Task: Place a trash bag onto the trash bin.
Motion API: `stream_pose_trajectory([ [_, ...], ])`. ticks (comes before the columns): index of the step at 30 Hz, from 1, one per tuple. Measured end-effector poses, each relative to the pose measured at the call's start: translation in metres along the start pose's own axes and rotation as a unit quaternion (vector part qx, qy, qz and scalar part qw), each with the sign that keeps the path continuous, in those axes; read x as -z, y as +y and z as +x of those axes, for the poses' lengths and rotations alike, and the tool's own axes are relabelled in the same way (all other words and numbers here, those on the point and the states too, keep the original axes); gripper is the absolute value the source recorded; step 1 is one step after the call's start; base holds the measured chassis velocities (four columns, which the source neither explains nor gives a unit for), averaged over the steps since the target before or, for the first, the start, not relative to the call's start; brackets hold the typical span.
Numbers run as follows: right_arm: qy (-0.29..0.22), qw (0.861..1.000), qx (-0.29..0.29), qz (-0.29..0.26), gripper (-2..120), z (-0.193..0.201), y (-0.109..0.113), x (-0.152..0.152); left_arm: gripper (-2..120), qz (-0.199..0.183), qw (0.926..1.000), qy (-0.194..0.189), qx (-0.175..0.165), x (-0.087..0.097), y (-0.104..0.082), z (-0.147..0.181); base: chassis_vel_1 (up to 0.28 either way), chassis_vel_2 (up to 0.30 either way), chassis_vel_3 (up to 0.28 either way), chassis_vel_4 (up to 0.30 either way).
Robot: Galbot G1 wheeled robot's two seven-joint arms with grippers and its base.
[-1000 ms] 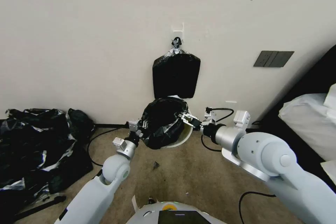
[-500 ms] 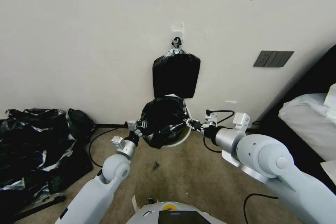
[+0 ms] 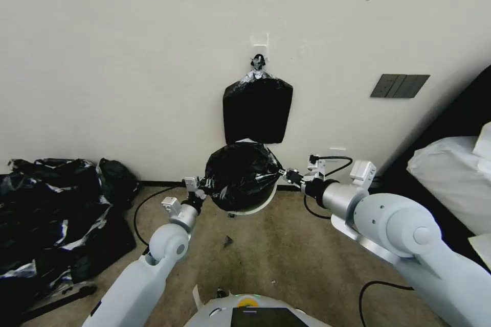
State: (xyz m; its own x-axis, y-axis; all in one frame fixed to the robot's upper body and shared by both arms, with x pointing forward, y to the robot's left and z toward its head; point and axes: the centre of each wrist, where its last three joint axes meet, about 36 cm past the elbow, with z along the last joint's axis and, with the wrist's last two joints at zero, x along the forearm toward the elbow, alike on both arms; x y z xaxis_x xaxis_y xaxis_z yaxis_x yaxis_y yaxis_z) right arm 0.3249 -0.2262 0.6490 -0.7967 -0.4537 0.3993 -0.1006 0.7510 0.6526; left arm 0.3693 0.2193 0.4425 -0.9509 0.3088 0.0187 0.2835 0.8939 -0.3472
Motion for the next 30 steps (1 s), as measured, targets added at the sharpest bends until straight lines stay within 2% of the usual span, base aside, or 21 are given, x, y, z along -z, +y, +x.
stream_pose_trajectory([
  [12,0.013,0.999,-0.010,-0.038,0,0.000,-0.015,0.006,1,0.051,0.9983,0.016,-0.023,0.004,0.006,0.000,0.000,0.000,0.000,0.000],
  [15,0.024,0.998,-0.020,-0.056,0,-0.006,-0.028,0.014,1,0.077,0.9963,0.019,-0.032,0.006,0.009,-0.001,0.000,0.000,0.000,0.000],
  [19,0.027,0.996,-0.021,-0.077,0,-0.009,-0.040,0.022,1,0.090,0.9949,0.026,-0.036,0.007,0.017,0.000,0.000,0.000,0.000,0.000],
  [25,0.043,0.996,-0.013,-0.073,0,-0.011,-0.048,0.021,1,0.114,0.9920,0.036,-0.041,0.009,0.018,0.001,0.000,0.000,0.000,0.000],
  [30,0.076,0.995,-0.002,-0.072,0,-0.025,-0.054,0.011,1,0.134,0.9890,0.045,-0.045,0.014,0.015,-0.001,0.000,0.000,0.000,0.000],
])
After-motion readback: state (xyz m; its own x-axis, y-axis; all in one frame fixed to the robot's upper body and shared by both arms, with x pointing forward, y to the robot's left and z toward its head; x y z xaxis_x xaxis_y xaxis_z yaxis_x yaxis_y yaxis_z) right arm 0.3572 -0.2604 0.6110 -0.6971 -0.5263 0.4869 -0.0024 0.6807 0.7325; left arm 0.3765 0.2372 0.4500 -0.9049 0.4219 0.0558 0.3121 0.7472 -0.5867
